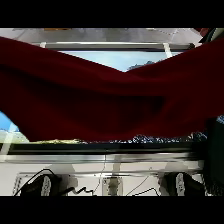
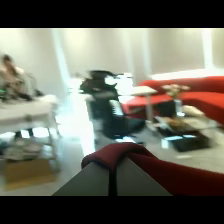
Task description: Fold the clothes and pants, and hang the long-sleeved shirts on hangers.
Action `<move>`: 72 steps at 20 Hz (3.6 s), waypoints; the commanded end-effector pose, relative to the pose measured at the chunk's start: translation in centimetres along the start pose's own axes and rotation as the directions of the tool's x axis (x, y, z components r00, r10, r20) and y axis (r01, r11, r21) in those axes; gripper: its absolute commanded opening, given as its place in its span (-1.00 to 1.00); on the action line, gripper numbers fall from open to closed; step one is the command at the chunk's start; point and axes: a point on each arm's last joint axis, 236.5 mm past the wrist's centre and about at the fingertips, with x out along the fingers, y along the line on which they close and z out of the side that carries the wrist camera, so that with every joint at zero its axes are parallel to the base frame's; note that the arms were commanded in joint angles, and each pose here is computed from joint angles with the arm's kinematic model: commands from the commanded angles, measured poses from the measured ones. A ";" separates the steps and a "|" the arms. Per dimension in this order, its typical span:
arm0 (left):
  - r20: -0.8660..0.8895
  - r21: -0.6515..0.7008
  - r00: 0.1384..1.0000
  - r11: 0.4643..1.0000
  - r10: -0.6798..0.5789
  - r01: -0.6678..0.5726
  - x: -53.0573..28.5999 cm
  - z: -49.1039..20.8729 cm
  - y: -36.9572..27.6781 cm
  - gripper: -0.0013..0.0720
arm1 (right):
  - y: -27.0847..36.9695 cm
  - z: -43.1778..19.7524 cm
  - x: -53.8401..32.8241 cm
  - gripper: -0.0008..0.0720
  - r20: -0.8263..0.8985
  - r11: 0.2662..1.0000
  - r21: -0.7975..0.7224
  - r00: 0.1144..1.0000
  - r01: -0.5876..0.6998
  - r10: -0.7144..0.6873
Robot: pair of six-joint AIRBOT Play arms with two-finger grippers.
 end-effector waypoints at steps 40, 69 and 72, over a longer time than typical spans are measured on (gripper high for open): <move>-0.870 -0.490 0.026 0.856 -0.493 -0.164 3.8 -64.6 -8.3 -0.72 | -0.9 -62.4 6.0 0.30 -0.886 0.837 0.394 -0.085 0.380 0.456; -0.880 -0.444 0.249 0.887 -0.404 -0.129 0.7 -41.6 1.0 0.27 | 8.8 -58.0 -16.1 0.14 -0.718 0.607 0.519 -0.078 0.602 0.691; -0.881 -0.454 0.216 0.881 -0.422 -0.130 -0.1 -42.9 0.5 0.27 | 9.4 -59.6 -17.1 0.13 -0.723 0.666 0.496 -0.161 0.557 0.672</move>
